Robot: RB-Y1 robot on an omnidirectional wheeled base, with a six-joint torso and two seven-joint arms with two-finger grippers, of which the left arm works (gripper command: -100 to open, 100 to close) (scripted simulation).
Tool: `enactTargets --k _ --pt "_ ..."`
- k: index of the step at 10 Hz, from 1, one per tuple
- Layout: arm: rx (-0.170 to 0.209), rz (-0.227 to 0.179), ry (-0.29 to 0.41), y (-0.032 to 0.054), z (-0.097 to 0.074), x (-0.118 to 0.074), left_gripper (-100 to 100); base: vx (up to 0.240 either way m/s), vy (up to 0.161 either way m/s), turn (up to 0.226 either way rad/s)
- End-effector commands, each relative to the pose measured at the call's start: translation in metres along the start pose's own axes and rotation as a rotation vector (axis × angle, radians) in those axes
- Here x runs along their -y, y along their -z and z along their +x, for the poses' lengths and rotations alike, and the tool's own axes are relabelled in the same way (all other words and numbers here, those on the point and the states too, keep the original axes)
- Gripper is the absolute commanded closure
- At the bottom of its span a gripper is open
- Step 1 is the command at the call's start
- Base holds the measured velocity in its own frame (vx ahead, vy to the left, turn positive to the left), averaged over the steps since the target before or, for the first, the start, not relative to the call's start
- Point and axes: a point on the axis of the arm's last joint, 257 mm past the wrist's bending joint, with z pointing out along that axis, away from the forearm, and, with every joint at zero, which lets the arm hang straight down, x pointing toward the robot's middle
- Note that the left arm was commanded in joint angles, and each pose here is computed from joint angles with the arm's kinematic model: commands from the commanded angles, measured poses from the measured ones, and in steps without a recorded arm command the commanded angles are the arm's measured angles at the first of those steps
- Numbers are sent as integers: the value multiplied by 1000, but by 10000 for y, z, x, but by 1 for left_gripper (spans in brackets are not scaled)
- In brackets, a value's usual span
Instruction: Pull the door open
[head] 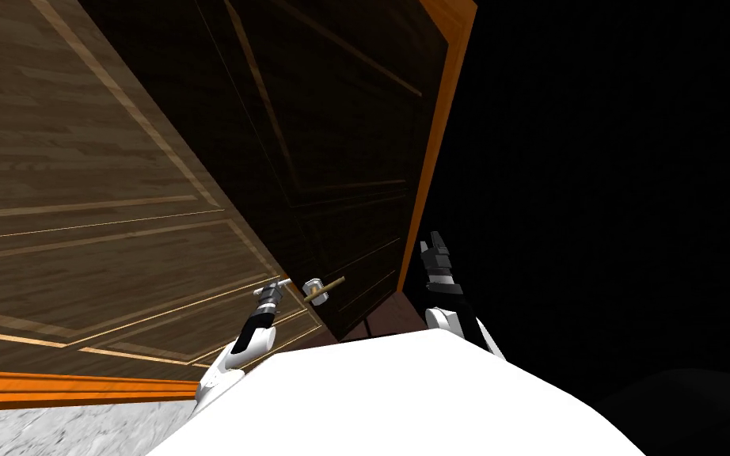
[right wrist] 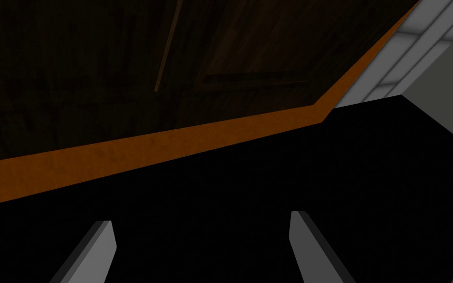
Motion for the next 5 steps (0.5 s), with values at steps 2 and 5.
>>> enactTargets --k 2,5 --pt "-2 6 -2 -12 6 28 100 -9 10 -9" --pt "17 -11 -17 54 -166 -29 100 -34 12 11"
